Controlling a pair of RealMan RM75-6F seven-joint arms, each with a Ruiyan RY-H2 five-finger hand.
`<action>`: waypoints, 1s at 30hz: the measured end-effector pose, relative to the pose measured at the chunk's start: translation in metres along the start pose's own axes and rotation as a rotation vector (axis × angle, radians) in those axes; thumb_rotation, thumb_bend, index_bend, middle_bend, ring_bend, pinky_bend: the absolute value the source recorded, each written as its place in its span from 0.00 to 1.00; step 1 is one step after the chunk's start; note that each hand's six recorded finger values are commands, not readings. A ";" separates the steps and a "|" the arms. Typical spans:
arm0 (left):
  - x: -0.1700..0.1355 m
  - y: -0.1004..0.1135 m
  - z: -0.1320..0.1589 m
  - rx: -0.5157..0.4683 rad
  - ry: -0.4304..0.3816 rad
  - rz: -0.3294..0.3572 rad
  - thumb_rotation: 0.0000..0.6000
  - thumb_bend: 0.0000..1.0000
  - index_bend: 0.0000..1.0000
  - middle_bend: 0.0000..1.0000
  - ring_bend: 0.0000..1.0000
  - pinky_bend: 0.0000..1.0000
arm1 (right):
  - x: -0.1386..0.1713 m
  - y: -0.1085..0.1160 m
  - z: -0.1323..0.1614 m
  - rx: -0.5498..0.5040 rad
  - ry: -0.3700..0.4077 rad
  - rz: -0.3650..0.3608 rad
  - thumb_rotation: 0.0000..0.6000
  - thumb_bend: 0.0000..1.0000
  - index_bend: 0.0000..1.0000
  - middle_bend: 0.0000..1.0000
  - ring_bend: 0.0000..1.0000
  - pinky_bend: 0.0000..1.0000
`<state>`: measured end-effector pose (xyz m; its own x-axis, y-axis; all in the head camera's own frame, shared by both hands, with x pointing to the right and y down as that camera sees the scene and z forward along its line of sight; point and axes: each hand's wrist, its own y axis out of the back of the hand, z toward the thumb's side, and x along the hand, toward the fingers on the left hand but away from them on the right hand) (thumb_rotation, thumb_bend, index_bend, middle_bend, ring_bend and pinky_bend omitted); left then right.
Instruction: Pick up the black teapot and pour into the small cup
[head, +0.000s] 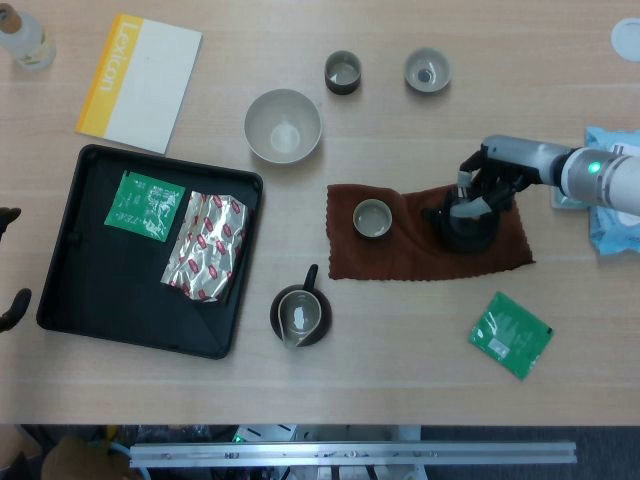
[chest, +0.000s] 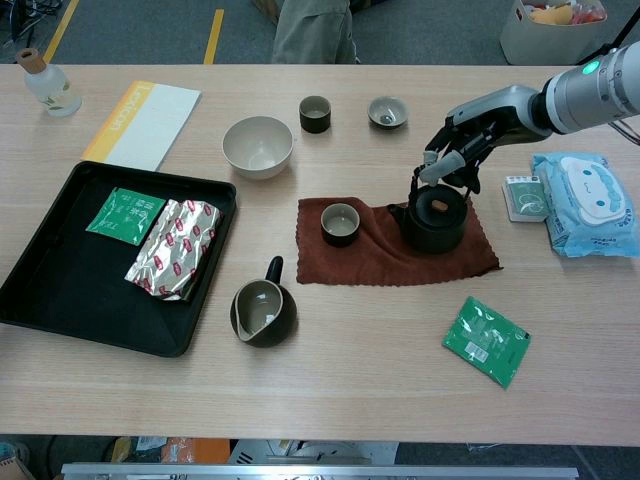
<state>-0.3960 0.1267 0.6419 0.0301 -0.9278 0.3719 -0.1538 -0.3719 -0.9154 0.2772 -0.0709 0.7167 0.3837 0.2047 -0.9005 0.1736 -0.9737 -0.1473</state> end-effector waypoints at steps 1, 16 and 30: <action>0.000 0.000 0.000 0.001 0.001 -0.002 1.00 0.29 0.11 0.15 0.16 0.17 | -0.001 -0.002 -0.001 0.003 -0.005 0.006 0.67 0.19 0.54 0.71 0.69 0.44; 0.000 -0.001 0.002 -0.001 -0.004 -0.002 1.00 0.29 0.11 0.15 0.16 0.17 | -0.011 -0.019 -0.007 0.064 -0.056 0.060 0.67 0.19 0.56 0.69 0.69 0.45; 0.000 0.000 0.002 0.001 -0.005 -0.001 1.00 0.29 0.11 0.15 0.16 0.17 | -0.010 -0.021 -0.007 0.034 -0.052 0.082 0.67 0.19 0.60 0.74 0.73 0.40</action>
<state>-0.3938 0.1267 0.6420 0.0347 -0.9277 0.3717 -0.1530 -0.3725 -0.9153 0.2763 -0.0513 0.7315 0.3478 0.1200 -0.9299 0.1128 -0.9899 -0.0856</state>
